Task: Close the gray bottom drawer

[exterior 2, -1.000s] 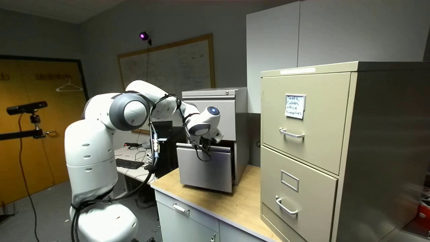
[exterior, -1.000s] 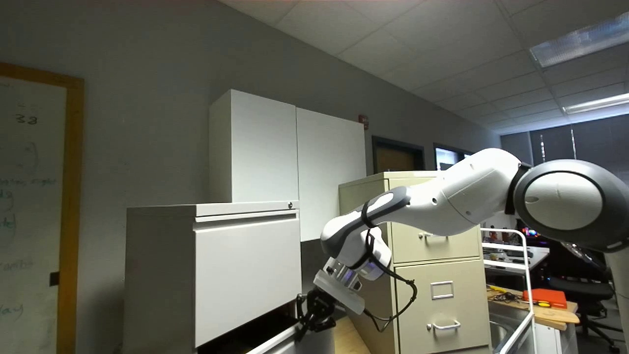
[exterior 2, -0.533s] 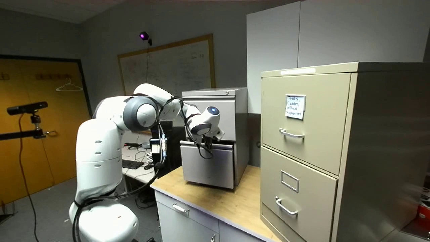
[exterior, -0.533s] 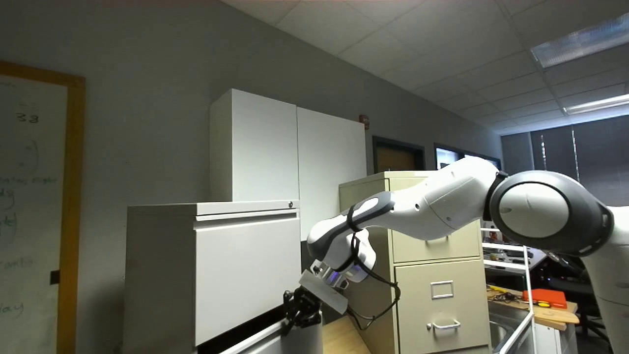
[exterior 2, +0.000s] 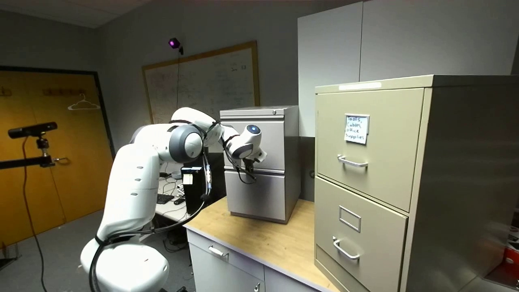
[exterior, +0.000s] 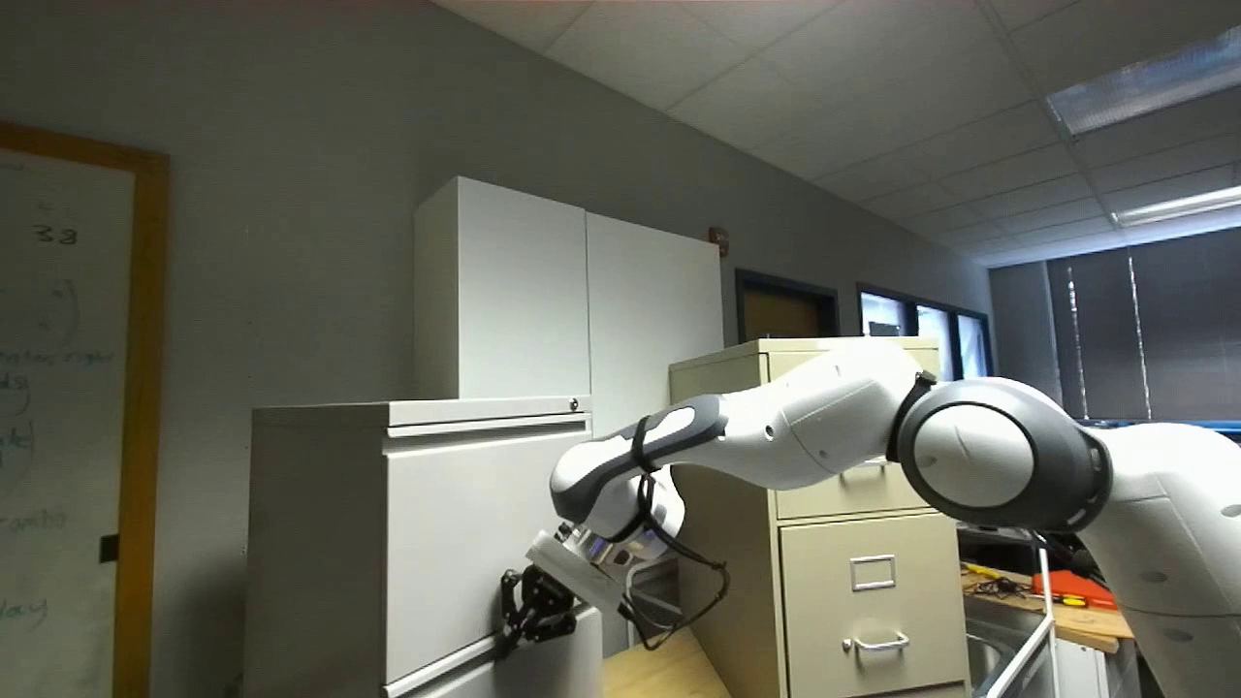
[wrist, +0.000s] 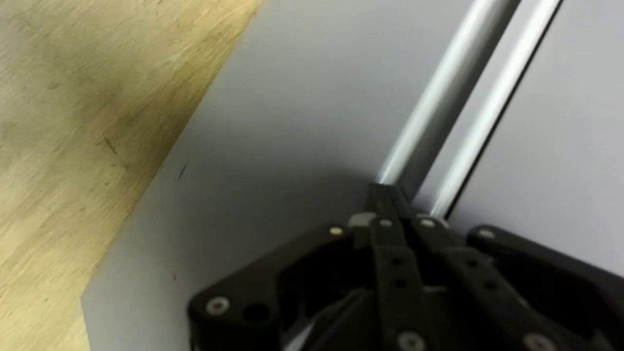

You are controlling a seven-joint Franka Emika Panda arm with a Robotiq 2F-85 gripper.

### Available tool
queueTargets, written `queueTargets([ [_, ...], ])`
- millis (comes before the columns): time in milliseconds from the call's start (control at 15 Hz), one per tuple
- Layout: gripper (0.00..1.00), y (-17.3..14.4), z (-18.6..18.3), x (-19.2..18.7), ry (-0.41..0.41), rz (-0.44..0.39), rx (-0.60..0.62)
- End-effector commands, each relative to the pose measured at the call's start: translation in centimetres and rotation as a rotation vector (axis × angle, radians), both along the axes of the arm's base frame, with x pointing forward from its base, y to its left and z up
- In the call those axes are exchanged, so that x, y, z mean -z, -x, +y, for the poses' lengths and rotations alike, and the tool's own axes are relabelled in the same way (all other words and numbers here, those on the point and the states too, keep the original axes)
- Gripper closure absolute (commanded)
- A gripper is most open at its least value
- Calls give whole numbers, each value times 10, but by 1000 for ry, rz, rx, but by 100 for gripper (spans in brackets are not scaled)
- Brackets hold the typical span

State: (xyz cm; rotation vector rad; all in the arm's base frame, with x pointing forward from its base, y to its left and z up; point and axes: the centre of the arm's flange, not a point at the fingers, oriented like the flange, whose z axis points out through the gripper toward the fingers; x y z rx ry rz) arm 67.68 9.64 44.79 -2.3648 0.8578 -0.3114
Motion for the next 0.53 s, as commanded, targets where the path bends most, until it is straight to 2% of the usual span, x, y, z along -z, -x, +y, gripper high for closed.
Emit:
queueTargets([
  [0, 100, -45, 38, -36, -26, -58, 4],
  [200, 100, -54, 38, -35, -10, -31, -1],
  [467, 100, -49, 45, -38, 36, -5, -56],
])
